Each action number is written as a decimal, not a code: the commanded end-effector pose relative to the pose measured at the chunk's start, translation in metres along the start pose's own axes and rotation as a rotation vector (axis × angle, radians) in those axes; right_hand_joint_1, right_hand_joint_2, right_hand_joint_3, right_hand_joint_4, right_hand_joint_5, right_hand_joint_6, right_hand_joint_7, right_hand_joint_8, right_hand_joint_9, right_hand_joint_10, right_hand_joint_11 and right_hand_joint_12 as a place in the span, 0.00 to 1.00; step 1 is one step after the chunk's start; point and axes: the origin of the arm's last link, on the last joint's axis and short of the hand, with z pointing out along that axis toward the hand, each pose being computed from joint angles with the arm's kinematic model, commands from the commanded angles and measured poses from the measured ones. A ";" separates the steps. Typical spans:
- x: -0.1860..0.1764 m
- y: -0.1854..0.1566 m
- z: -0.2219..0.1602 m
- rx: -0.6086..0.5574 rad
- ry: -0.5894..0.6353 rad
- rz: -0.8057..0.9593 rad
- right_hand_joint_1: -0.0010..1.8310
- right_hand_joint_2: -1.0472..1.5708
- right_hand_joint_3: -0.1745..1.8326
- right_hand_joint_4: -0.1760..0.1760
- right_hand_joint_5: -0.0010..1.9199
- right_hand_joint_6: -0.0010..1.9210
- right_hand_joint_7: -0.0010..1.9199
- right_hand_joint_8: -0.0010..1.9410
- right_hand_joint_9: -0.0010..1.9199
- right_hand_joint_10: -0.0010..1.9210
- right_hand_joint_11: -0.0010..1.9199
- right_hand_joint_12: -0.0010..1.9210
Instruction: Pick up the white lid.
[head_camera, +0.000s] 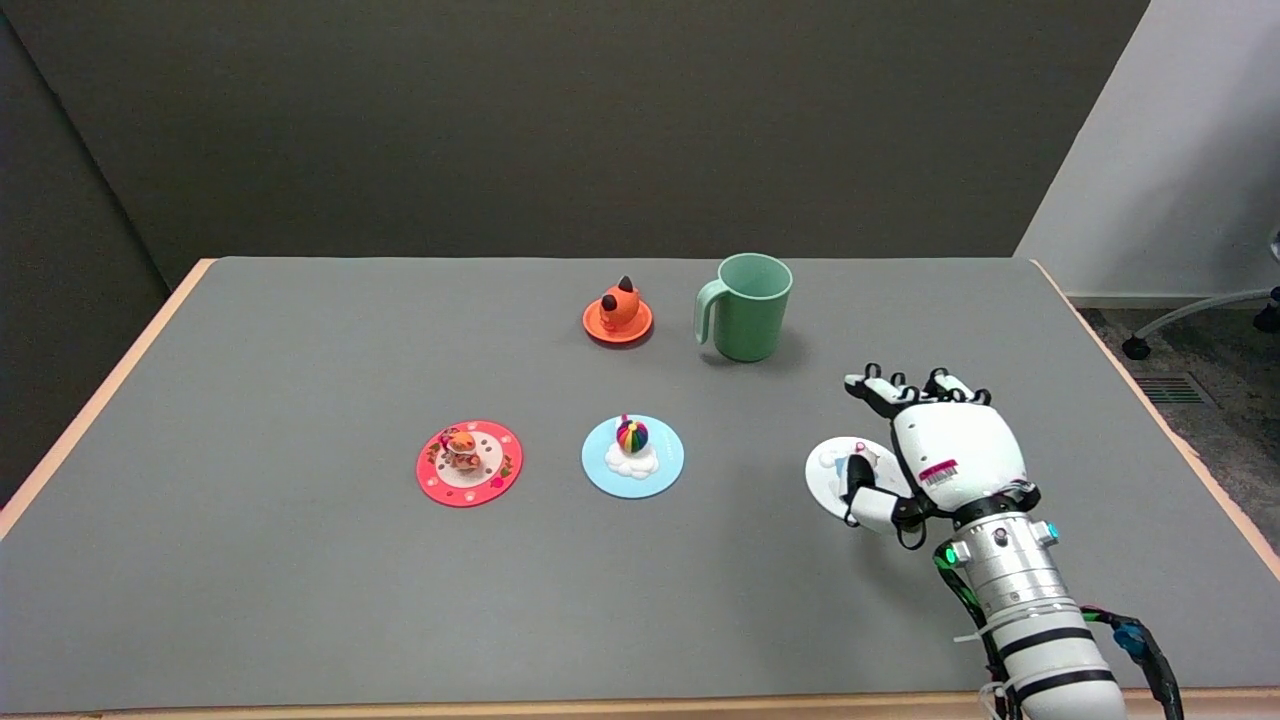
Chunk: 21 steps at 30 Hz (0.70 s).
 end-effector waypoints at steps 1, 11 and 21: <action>-0.010 0.007 0.002 -0.021 -0.051 -0.014 0.45 0.66 0.61 0.67 0.27 0.08 0.36 0.08 0.47 0.13 0.21 0.64; -0.015 0.014 0.007 -0.034 -0.058 -0.034 0.45 0.67 0.61 0.71 0.29 0.08 0.36 0.08 0.47 0.13 0.21 0.63; -0.019 0.018 0.005 -0.039 -0.075 -0.046 0.46 0.67 0.61 0.72 0.31 0.09 0.36 0.08 0.47 0.13 0.22 0.63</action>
